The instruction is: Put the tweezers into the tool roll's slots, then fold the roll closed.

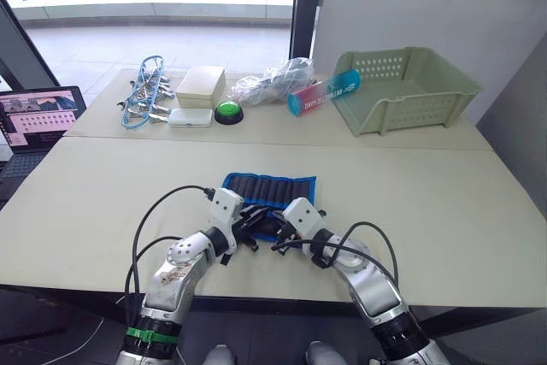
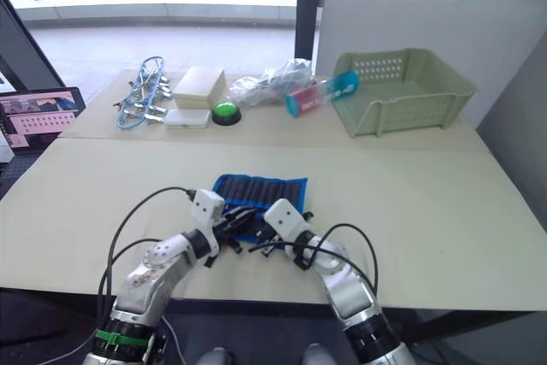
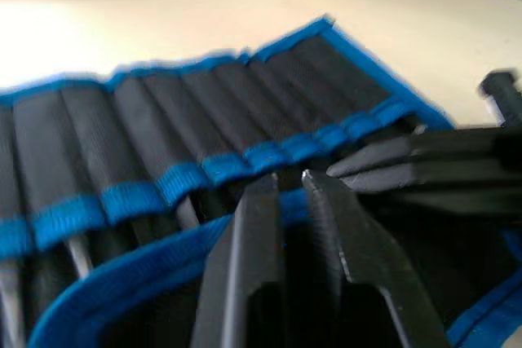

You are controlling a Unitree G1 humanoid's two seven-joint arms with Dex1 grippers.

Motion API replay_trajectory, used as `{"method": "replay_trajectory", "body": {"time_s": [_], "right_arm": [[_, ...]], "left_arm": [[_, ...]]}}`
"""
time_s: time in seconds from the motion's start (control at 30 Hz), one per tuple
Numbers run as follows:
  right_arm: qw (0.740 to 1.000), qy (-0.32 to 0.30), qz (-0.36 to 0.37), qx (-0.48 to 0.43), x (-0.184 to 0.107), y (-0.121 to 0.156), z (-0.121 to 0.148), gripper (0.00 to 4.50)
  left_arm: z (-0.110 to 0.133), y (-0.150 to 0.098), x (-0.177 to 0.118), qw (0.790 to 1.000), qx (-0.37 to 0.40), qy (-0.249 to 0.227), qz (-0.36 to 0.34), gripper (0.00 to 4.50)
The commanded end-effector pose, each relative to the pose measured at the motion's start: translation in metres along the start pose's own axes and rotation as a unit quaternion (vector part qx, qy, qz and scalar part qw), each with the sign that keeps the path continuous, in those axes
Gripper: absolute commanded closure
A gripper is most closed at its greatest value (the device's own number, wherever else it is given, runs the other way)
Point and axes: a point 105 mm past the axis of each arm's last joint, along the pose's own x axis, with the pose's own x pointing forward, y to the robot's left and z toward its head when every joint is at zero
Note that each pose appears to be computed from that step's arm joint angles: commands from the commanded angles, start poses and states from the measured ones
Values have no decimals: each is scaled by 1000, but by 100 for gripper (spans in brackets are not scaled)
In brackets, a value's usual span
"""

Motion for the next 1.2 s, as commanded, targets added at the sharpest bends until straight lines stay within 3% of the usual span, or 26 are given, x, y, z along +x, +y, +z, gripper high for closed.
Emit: {"method": "replay_trajectory", "body": {"time_s": [0.03,0.17,0.27,0.43,0.6,1.0,1.2], "right_arm": [[999,-42,-6,3,-6,-1,20,450],[996,-93,1,-8,-8,7,47,450],[996,-82,19,-20,-1,21,50,450],[1000,25,8,-14,8,33,8,450],[995,93,-39,11,0,16,-26,450],[990,91,-101,34,-38,-17,-27,450],[992,83,-91,37,-45,-12,-23,450]], "left_arm": [[-38,9,-10,996,-1,72,47,384],[-45,3,-17,996,9,83,37,384],[-41,5,-20,996,-5,75,44,384],[-32,11,-24,997,-10,54,59,384],[-27,31,-39,994,-7,52,98,384],[-32,32,-46,993,-1,62,101,384],[-33,30,-46,993,-1,63,95,384]]}}
